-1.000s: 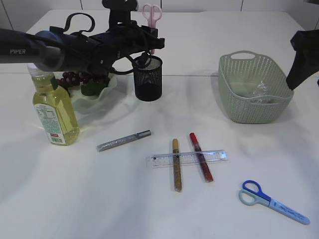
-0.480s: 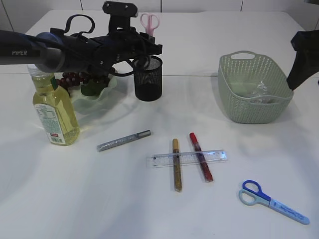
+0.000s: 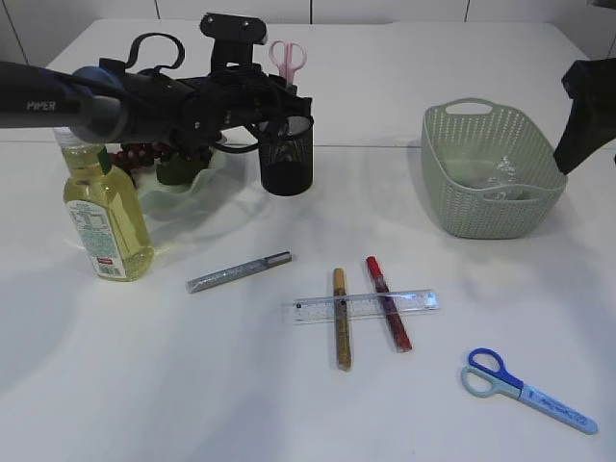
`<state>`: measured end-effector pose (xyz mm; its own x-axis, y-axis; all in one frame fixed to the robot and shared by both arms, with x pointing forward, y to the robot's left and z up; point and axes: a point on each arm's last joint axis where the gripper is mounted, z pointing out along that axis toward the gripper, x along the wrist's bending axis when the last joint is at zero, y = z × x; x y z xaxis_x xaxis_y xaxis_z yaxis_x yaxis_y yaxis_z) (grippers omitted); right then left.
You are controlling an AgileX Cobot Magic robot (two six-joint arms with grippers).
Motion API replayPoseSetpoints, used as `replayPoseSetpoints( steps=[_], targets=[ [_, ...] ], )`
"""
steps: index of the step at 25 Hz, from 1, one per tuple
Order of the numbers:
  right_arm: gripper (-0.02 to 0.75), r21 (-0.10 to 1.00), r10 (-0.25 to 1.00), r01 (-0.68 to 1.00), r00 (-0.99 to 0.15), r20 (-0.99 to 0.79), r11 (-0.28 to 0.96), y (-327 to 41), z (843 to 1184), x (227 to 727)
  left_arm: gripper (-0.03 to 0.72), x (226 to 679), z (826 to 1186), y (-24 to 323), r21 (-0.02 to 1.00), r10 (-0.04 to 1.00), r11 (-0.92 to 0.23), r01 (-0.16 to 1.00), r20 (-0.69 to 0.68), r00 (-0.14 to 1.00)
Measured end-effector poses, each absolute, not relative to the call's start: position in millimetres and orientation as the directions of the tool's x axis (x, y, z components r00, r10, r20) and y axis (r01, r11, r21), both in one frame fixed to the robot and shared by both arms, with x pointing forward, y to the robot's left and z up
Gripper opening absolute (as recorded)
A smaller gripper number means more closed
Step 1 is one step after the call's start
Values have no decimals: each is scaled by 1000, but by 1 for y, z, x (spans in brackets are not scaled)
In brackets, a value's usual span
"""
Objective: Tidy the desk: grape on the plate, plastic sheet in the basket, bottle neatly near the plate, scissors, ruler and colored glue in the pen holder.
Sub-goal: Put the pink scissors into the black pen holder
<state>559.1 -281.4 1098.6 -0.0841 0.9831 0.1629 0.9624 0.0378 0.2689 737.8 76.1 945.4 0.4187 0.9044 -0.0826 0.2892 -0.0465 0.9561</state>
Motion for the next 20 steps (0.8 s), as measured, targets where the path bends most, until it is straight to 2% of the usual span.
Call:
replayPoseSetpoints(
  steps=[10,20],
  targets=[
    [511,269,983,962,-84,163,38,-281,1099,559,164,739,922,76,940,907,-67,334,-82,413],
    [511,269,983,962,-86,162,39,-281,1099,559,171,739,922,76,941,907,-66,332,-83,414]
  ],
)
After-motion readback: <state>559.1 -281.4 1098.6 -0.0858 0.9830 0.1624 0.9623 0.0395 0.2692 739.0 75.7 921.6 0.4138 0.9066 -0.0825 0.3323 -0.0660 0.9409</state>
